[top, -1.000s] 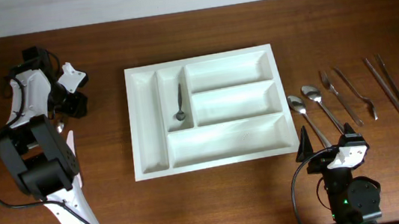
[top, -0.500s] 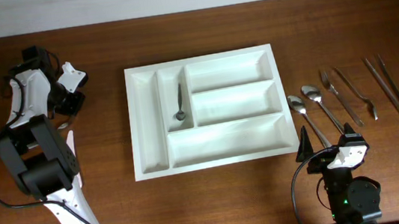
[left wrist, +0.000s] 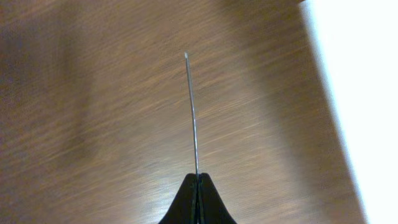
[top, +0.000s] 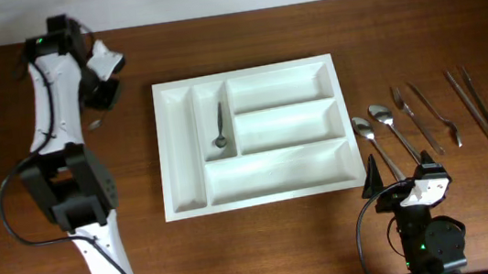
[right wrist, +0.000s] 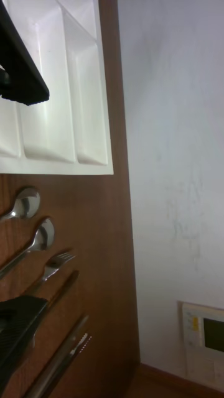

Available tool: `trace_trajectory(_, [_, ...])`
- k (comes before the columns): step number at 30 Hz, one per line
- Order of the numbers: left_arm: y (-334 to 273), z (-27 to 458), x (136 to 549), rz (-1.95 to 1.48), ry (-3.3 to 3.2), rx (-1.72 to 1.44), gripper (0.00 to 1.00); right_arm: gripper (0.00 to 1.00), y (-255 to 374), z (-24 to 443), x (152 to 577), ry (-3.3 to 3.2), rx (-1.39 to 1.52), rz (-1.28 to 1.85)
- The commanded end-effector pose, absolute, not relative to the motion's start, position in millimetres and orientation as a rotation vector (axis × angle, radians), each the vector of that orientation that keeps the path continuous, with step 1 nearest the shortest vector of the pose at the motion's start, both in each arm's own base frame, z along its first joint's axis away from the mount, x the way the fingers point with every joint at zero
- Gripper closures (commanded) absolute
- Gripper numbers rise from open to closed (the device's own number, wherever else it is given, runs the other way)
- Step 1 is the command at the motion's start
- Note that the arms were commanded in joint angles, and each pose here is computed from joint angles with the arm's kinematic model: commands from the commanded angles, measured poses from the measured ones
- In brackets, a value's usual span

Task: Pack container
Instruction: 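Place the second spoon with the left gripper into the same compartment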

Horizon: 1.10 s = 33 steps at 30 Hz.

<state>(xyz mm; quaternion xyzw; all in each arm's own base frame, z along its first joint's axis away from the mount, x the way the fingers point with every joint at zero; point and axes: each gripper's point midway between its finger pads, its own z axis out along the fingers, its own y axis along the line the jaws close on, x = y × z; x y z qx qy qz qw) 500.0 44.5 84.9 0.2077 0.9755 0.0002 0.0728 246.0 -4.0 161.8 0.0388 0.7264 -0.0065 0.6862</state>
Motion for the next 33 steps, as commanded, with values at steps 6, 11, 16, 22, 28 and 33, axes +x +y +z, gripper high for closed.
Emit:
trace_trajectory(6, [-101,140,494,-0.482,2.831,0.549,0.98,0.01,-8,159,246,1.631,0.105,-0.028])
trace_trajectory(11, [-151,140,485,-0.515,2.833,0.594,0.98,0.01,-8,159,246,1.631,0.105,-0.028])
trace_trajectory(16, [-196,139,477,-0.53,2.806,0.682,0.98,0.01,-8,159,246,1.631,0.105,-0.028])
trace_trajectory(22, [-226,134,472,-0.556,2.831,0.61,0.98,0.01,-8,159,246,1.631,0.105,-0.028])
trace_trajectory(28, [-226,131,480,-0.565,2.842,0.492,0.98,0.01,-8,159,246,1.631,0.105,-0.028])
trace_trajectory(33, [-215,98,486,-0.456,2.928,0.381,0.98,0.01,-8,159,246,1.631,0.105,-0.028])
